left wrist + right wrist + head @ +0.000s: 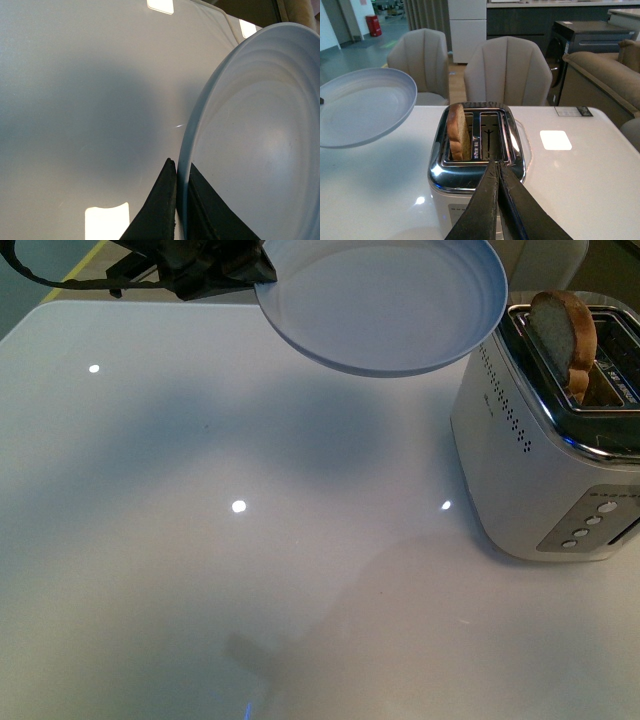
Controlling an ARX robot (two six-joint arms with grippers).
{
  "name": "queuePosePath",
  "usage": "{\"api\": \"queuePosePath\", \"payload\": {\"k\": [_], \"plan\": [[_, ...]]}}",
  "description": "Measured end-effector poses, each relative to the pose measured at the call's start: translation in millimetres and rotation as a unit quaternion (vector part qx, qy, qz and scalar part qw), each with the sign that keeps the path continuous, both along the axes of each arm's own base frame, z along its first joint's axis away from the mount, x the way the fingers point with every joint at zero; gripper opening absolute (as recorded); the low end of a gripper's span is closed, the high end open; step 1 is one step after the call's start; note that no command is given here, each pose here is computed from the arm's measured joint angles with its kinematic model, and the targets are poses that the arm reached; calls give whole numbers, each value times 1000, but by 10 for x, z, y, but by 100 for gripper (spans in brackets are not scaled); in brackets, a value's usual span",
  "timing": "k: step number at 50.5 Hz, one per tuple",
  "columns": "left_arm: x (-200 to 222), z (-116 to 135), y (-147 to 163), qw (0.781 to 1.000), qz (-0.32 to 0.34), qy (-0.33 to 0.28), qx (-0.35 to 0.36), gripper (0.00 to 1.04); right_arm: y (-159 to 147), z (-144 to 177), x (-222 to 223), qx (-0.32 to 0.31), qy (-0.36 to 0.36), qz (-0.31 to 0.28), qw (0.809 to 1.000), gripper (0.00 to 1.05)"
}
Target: Left arm holds plate, right arm toasts bread
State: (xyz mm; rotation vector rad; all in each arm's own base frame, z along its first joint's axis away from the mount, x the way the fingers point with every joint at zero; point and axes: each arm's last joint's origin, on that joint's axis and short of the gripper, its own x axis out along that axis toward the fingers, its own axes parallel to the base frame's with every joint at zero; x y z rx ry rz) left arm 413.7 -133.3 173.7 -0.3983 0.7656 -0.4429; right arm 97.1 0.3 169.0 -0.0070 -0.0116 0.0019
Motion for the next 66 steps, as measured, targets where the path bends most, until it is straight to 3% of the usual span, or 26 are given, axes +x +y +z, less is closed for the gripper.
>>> {"api": "queuePosePath", "payload": {"k": [5,31,54,66], "plan": [[0,2,2,1000,0,0,0,3,0,0,-1,0,0,0,1000,8],[0,2,0,1000,0,0,0,3,0,1,-1,0,-1,0,1000,97],[8,-1,23,1000,15,-4,14,3,0,1,-1,0,-1,0,1000,96],[98,54,234,999,38,-10,14,3,0,1,-1,0,-1,0,1000,96]]}}
